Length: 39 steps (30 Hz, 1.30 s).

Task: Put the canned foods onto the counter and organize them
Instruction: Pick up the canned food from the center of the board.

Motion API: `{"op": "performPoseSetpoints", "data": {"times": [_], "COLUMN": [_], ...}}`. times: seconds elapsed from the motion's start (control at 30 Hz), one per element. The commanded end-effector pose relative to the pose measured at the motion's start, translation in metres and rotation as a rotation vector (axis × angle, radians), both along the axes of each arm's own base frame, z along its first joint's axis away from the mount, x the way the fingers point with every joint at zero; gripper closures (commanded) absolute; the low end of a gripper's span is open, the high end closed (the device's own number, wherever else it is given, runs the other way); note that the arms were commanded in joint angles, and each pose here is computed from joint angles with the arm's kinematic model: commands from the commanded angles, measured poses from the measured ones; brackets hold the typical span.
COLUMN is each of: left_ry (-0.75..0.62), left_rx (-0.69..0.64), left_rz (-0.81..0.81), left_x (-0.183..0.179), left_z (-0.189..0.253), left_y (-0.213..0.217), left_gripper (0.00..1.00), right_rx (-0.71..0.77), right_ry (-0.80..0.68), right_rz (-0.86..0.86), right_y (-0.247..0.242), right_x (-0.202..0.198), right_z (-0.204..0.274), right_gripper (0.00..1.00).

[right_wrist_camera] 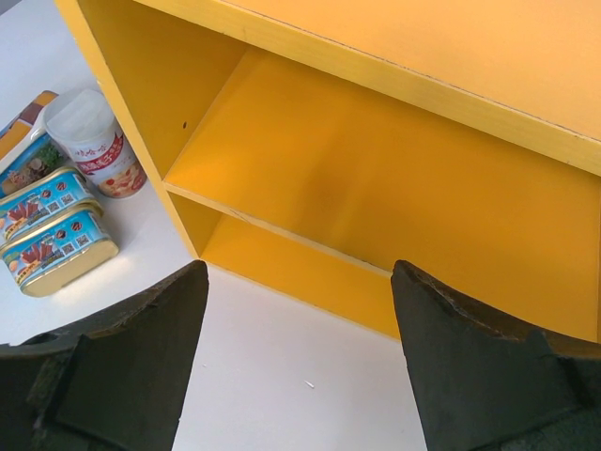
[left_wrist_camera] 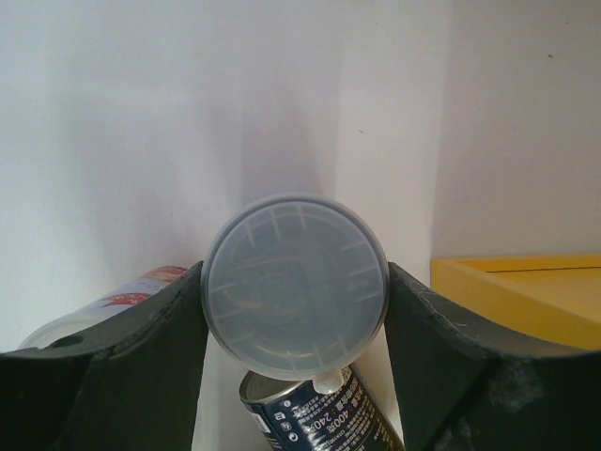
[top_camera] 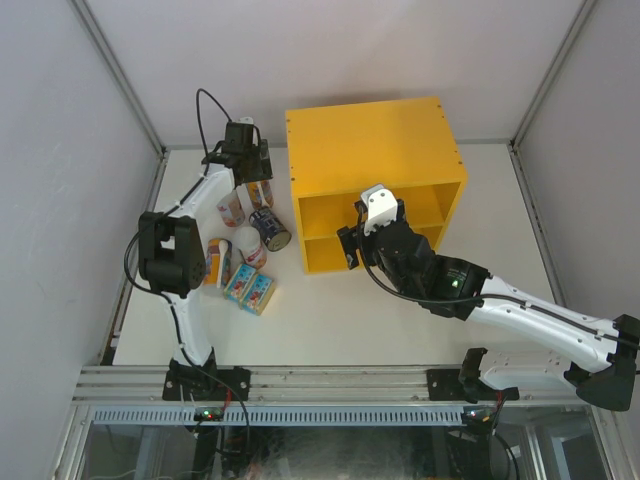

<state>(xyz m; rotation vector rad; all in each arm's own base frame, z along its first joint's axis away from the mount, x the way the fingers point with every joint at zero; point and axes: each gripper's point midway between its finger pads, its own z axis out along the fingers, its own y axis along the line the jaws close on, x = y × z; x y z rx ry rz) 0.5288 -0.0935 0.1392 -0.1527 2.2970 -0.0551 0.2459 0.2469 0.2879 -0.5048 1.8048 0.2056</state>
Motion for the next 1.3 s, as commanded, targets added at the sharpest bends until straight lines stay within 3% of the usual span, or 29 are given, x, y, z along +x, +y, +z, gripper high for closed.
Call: {"op": "performPoseSetpoints", "data": {"times": [0.0, 0.83, 1.27], "left_ry": [-0.092, -0.307, -0.39], "left_rx": [-0.036, -0.054, -0.04], "left_rz": [-0.002, 0.046, 0.072], "left_x": [0.006, -0.007, -0.042], "left_z": [0.034, 0.139, 0.203], "left_y": [-0.003, -0.007, 0.001], "left_gripper": [1.0, 1.0, 1.0], "right_rx": [0.057, 0.057, 0.091], "right_ry": [-0.008, -0.011, -0.031], "right_rz": [-0.007, -0.007, -0.016], "right_y": [0.002, -0.007, -0.013], "right_x": [0.001, -0.001, -0.001], "right_z": [0.008, 0.01, 0.018], "right_gripper": [0.22, 0.22, 0.22]}}
